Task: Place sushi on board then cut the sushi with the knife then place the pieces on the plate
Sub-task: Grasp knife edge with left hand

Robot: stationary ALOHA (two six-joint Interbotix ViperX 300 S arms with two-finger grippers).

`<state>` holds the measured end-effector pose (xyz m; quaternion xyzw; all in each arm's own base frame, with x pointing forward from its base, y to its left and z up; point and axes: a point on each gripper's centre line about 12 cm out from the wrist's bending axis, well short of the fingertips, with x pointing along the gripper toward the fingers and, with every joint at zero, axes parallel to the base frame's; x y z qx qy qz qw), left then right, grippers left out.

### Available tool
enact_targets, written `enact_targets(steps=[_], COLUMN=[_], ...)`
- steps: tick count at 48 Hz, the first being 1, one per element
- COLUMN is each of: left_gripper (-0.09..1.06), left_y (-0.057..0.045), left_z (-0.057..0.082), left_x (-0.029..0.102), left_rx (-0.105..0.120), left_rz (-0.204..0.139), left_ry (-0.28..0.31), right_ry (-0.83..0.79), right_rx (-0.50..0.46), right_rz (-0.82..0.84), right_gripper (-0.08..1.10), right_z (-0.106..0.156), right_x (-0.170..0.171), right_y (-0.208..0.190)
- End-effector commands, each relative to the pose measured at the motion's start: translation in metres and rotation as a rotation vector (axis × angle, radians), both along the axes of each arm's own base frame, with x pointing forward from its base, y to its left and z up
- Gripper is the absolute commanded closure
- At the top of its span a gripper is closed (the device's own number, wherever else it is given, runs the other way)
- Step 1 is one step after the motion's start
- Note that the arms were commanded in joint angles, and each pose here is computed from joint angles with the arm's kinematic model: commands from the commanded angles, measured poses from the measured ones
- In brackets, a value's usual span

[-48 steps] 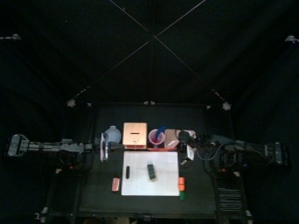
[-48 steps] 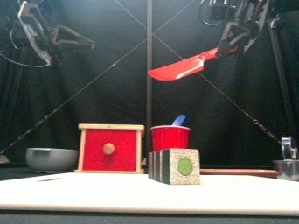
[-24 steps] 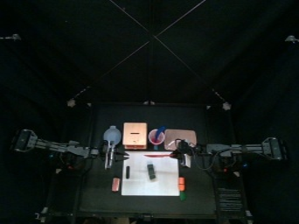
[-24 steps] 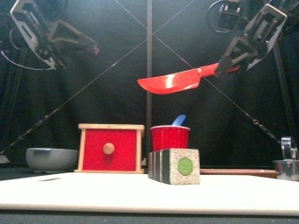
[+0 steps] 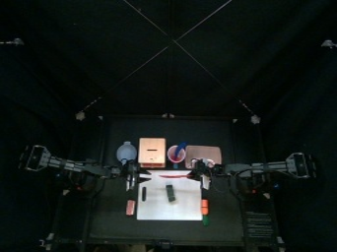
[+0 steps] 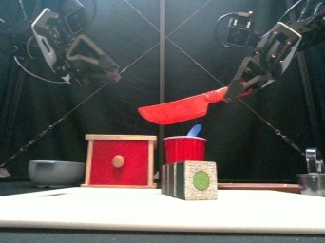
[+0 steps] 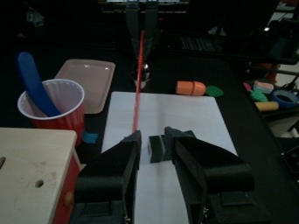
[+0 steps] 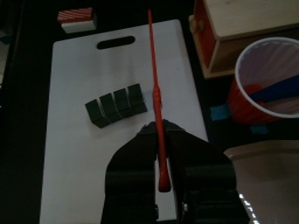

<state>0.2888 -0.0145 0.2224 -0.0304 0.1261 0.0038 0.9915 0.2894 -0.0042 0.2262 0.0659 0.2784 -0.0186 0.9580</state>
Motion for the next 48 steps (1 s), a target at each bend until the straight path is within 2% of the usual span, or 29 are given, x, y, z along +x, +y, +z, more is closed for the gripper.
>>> enact_targets(steps=[1, 5, 12, 18, 26, 35, 44, 48], left_gripper=[0.27, 0.27, 0.26, 0.26, 0.25, 0.18, 0.14, 0.14], left_y=[0.0, 0.002, 0.002, -0.003, -0.007, -0.009, -0.008, -0.008], left_z=[0.004, -0.001, -0.008, -0.011, -0.016, -0.025, -0.025, -0.025], left_x=[0.011, 0.016, 0.023, 0.03, 0.039, 0.046, 0.05, 0.052], left_rx=[0.005, 0.011, 0.0, 0.002, 0.017, 0.011, 0.044, 0.047], left_rz=[0.014, 0.03, 0.055, 0.055, 0.056, 0.071, 0.075, 0.078], left_ry=[0.008, 0.029, 0.064, 0.079, 0.101, 0.134, 0.123, 0.12], right_ry=[-0.04, -0.032, -0.026, -0.021, -0.023, -0.021, -0.017, -0.011], right_rx=[0.0, 0.002, 0.002, 0.003, 0.003, 0.006, 0.005, 0.002], right_rz=[0.011, 0.014, 0.014, 0.013, 0.012, 0.014, 0.019, 0.023], right_gripper=[0.71, 0.71, 0.71, 0.71, 0.71, 0.71, 0.71, 0.71], right_z=[0.013, 0.012, 0.011, 0.009, 0.01, 0.009, 0.008, 0.006], right_x=[0.009, 0.013, 0.016, 0.017, 0.018, 0.018, 0.019, 0.021], right_y=[0.004, 0.005, 0.005, 0.005, 0.004, 0.005, 0.007, 0.007])
